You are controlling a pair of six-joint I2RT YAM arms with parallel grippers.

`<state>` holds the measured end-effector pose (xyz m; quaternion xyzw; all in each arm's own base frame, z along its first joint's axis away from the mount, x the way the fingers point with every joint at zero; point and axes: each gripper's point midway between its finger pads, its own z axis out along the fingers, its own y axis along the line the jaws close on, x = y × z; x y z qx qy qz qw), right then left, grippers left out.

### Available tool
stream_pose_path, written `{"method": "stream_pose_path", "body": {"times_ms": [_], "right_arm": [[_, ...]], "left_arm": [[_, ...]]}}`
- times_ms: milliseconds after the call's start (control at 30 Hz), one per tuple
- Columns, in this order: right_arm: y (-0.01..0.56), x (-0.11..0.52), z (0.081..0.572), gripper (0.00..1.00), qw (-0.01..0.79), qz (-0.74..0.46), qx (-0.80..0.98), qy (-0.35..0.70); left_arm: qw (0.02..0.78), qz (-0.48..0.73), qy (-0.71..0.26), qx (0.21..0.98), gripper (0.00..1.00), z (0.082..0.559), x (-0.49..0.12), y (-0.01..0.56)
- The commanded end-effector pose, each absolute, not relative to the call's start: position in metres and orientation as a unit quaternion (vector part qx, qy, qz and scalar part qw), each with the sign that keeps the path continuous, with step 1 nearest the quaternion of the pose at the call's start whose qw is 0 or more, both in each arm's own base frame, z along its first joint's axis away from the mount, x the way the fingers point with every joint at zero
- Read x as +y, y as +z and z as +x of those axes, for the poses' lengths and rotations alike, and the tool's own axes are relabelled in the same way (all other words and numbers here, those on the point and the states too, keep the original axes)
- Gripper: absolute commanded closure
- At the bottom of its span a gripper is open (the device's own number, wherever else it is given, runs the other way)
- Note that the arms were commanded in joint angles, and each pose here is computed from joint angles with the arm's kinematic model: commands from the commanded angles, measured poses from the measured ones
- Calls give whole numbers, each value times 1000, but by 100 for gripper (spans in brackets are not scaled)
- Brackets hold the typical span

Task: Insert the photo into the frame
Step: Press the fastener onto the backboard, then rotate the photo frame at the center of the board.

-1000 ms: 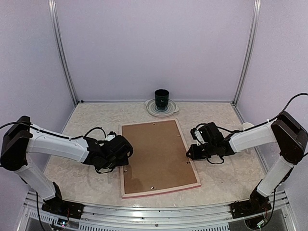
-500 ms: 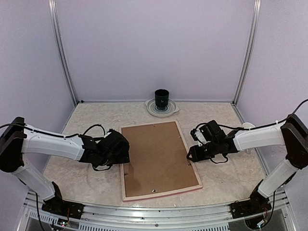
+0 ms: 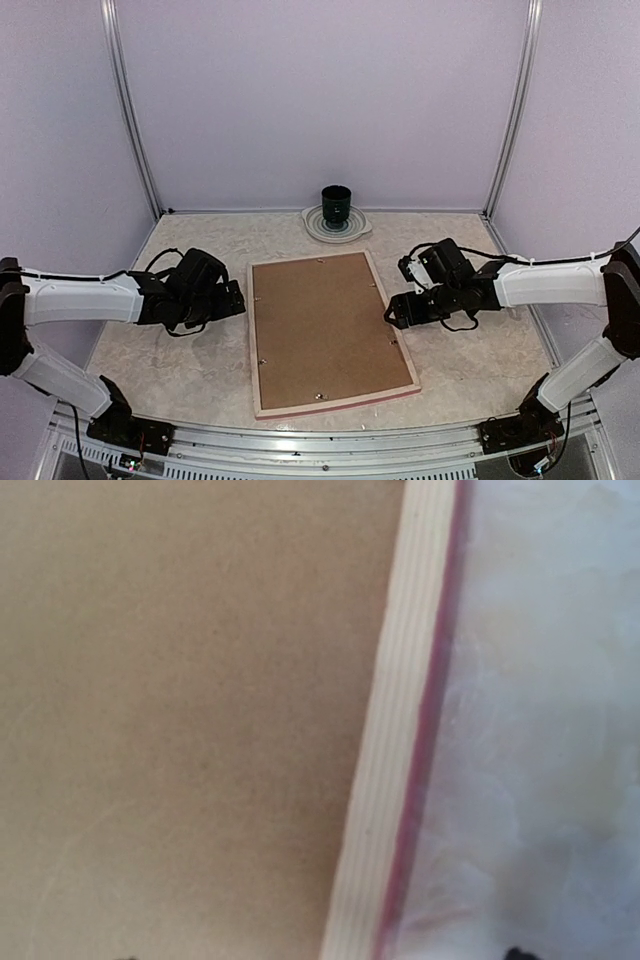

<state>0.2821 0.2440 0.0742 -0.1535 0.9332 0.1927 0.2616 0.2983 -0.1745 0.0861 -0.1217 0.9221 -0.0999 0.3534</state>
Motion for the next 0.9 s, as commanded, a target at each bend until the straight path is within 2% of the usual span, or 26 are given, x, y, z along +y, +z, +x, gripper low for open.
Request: {"method": "stream_pose_path", "body": {"times_ms": [0,233,667,867], "right_arm": [[86,252,283,19,268,-157,926,214],[76,252,282,12,252,-154,927,230],[38,251,276,12,209,-148,937,239],[35,261,265,13,188,-160,930,273]], "left_arm": [[339,-108,-139,924,1,300,-185,77],[311,-103,-183,927,1,306,-201,52],[296,-75,-219,927,1,334,-238,34],[288,-58,-236,926,1,340,-253,31]]}}
